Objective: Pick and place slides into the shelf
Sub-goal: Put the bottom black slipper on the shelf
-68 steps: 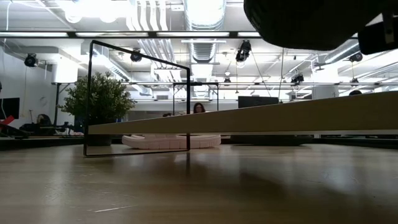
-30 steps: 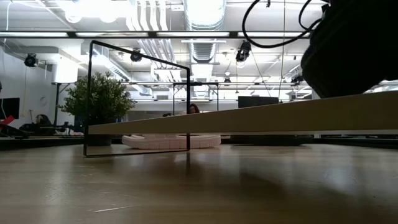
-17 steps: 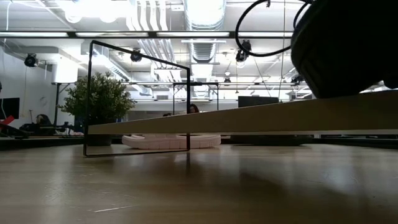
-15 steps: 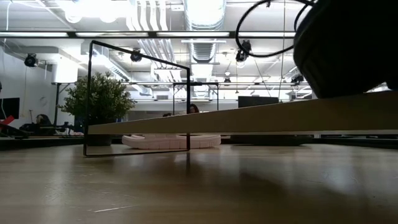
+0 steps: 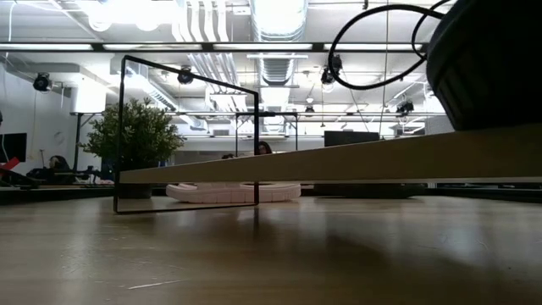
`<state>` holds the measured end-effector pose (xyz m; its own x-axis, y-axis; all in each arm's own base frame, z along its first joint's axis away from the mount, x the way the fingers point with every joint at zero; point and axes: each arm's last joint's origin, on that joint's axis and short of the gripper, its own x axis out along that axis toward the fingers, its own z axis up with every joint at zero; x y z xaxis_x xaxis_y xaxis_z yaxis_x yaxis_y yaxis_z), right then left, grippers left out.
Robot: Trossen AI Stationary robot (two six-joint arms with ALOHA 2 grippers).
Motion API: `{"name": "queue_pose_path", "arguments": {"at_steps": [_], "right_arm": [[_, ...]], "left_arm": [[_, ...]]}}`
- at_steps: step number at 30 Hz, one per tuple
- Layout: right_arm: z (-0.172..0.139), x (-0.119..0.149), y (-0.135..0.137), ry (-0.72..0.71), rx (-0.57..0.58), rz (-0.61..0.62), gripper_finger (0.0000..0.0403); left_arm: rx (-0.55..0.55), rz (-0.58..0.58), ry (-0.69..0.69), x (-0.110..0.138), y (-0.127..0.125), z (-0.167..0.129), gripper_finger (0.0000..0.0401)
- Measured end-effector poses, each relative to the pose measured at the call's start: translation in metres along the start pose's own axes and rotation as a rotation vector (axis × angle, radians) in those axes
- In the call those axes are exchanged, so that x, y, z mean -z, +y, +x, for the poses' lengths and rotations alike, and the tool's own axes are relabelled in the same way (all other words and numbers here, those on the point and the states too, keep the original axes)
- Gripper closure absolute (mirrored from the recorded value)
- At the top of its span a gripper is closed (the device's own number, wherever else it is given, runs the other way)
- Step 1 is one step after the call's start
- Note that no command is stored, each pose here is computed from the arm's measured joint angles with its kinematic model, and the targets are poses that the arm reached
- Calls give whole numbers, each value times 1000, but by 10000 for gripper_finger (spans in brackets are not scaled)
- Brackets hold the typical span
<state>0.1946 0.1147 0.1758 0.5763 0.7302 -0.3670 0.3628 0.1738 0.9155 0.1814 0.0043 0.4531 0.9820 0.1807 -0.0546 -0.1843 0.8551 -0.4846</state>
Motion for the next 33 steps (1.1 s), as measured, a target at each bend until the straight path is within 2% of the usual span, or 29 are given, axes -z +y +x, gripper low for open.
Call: {"name": "queue_pose_path", "arguments": {"at_steps": [26, 33], "right_arm": [[0, 0, -6, -15, 53, -14, 394], [0, -1, -8, -22, 69, -8, 371]], "left_arm": [[-1, -3, 0, 0, 0, 0, 401], [0, -3, 1, 0, 0, 0, 401]]}}
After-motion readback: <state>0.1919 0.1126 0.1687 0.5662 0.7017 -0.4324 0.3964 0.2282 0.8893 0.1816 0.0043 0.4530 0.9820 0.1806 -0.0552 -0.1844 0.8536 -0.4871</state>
